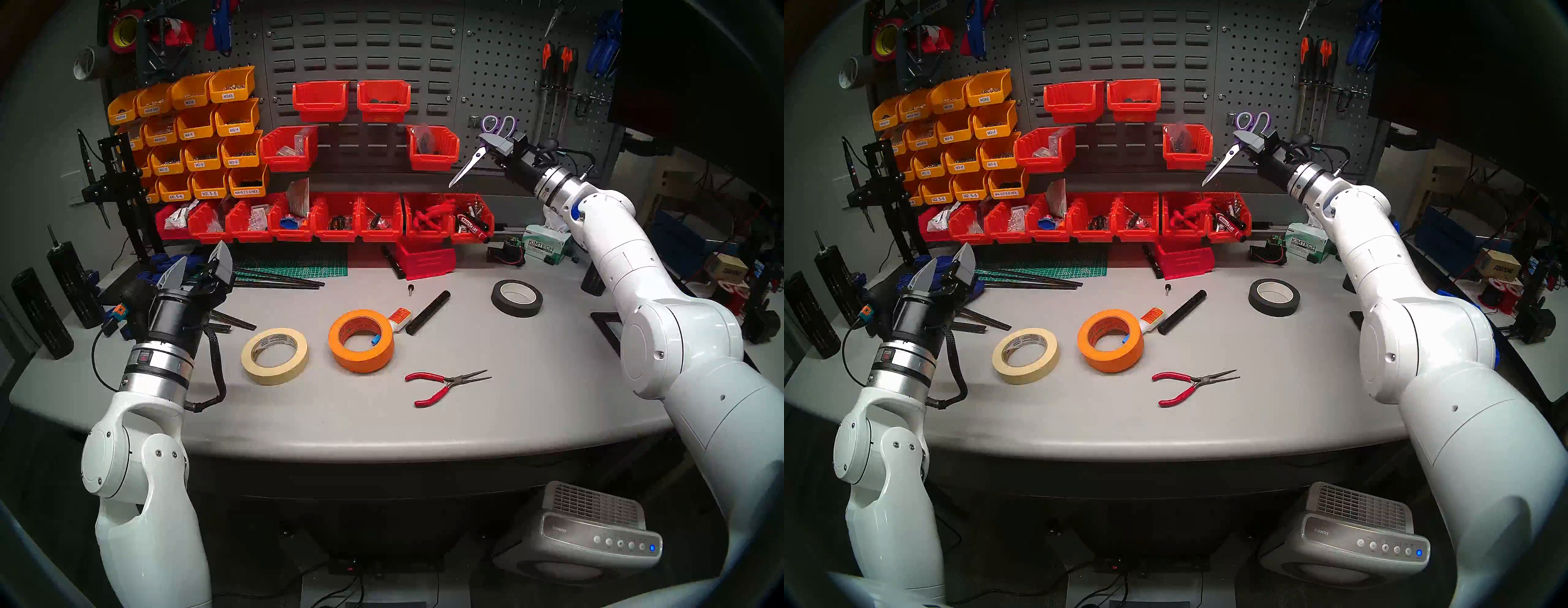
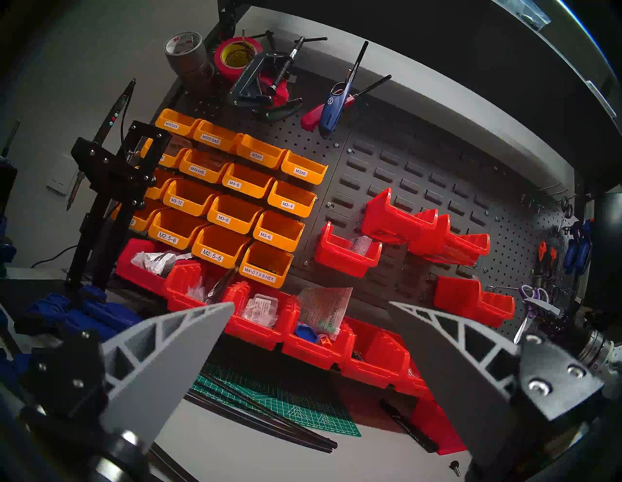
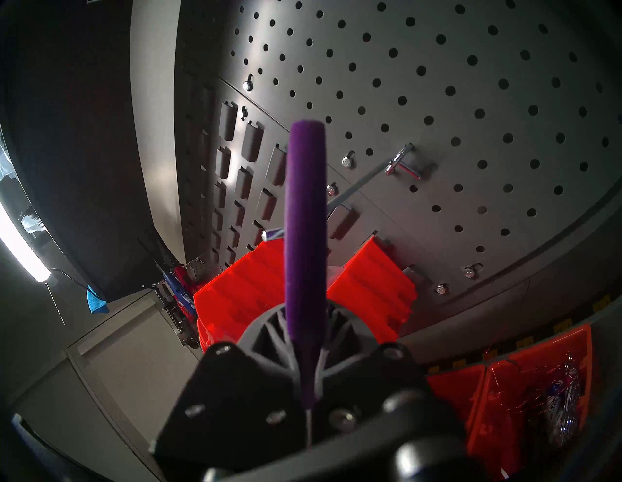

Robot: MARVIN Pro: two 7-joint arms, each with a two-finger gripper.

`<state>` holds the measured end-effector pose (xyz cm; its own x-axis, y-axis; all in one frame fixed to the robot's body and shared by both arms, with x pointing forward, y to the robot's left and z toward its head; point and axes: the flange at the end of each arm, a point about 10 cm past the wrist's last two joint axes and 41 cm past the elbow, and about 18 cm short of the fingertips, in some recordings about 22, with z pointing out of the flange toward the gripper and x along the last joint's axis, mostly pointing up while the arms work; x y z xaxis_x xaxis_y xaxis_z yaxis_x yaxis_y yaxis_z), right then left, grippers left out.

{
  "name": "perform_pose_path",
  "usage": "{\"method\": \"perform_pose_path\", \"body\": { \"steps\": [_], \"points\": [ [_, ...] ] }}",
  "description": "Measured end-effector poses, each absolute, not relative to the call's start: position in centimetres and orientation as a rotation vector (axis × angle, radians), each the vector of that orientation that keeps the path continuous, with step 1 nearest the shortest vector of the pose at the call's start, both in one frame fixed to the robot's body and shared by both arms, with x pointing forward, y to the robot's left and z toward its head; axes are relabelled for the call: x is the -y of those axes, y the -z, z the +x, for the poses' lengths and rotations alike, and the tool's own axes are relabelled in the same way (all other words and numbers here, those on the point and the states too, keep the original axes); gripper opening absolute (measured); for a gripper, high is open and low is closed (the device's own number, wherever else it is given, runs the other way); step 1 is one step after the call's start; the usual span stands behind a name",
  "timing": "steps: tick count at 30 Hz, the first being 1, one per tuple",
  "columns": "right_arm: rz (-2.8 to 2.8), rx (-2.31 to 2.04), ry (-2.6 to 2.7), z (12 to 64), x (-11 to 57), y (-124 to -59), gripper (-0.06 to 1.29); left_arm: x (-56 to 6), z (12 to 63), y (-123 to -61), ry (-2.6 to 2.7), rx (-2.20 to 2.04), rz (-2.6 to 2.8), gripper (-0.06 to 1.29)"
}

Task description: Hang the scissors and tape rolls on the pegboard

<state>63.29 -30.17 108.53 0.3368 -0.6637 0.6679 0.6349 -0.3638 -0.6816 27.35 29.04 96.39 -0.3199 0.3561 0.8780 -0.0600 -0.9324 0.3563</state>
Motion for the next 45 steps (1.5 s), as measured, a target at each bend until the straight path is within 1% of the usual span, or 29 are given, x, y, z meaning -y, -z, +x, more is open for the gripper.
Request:
{"method": "perform_pose_path", "body": {
  "steps": [7,9,12,15,16,17,19,20,21,23,24,26,28,30,32,45],
  "points": [
    [-1.458,-0.025,1.367,63.9,29.9,-108.7,-0.03,-29.1,27.3,-96.4,-2.335,-0.384,1.651,1.25],
    [-1.469,-0.025,1.371,64.0,29.9,-108.7,0.09,-29.1,27.3,-96.5,-2.336,-0.386,1.651,1.24],
    [-1.486,-0.026,1.373,64.1,29.9,-108.6,0.12,-29.2,27.3,-96.5,-2.339,-0.390,1.651,1.24],
    [-1.501,-0.030,1.372,64.2,30.0,-108.3,0.19,-29.2,27.3,-96.5,-2.340,-0.393,1.651,1.24],
    [-1.508,-0.032,1.372,64.2,30.0,-108.2,0.26,-29.2,27.3,-96.5,-2.340,-0.394,1.651,1.25],
    [-1.510,-0.033,1.372,64.3,30.1,-108.1,0.29,-29.2,27.3,-96.5,-2.340,-0.394,1.651,1.24],
    [-1.514,-0.034,1.374,64.3,30.2,-108.1,0.46,-29.2,27.3,-96.5,-2.340,-0.394,1.651,1.24],
    [-1.516,-0.035,1.376,64.3,30.2,-108.0,0.60,-29.2,27.3,-96.5,-2.340,-0.394,1.650,1.24],
    [-1.518,-0.035,1.378,64.3,30.3,-108.1,0.71,-29.2,27.4,-96.5,-2.339,-0.394,1.650,1.24],
    [-1.519,-0.036,1.383,64.3,30.4,-108.1,0.77,-29.2,27.4,-96.5,-2.339,-0.394,1.649,1.24],
    [-1.519,-0.036,1.387,64.3,30.5,-108.1,0.85,-29.1,27.4,-96.5,-2.338,-0.393,1.648,1.24],
    [-1.520,-0.034,1.394,64.3,30.6,-108.2,1.06,-29.1,27.4,-96.5,-2.337,-0.392,1.648,1.24],
    [-1.525,-0.026,1.408,64.3,30.7,-108.3,1.10,-29.0,27.4,-96.5,-2.336,-0.391,1.646,1.25],
    [-1.536,-0.016,1.420,64.4,30.8,-108.4,1.17,-29.0,27.4,-96.6,-2.336,-0.389,1.645,1.24],
    [-1.551,-0.002,1.434,64.4,30.9,-108.5,1.21,-28.9,27.5,-96.6,-2.336,-0.388,1.643,1.24],
    [-1.700,0.259,1.614,64.1,31.1,-109.2,1.21,-28.5,27.6,-96.9,-2.329,-0.373,1.628,1.25]
  ]
}}
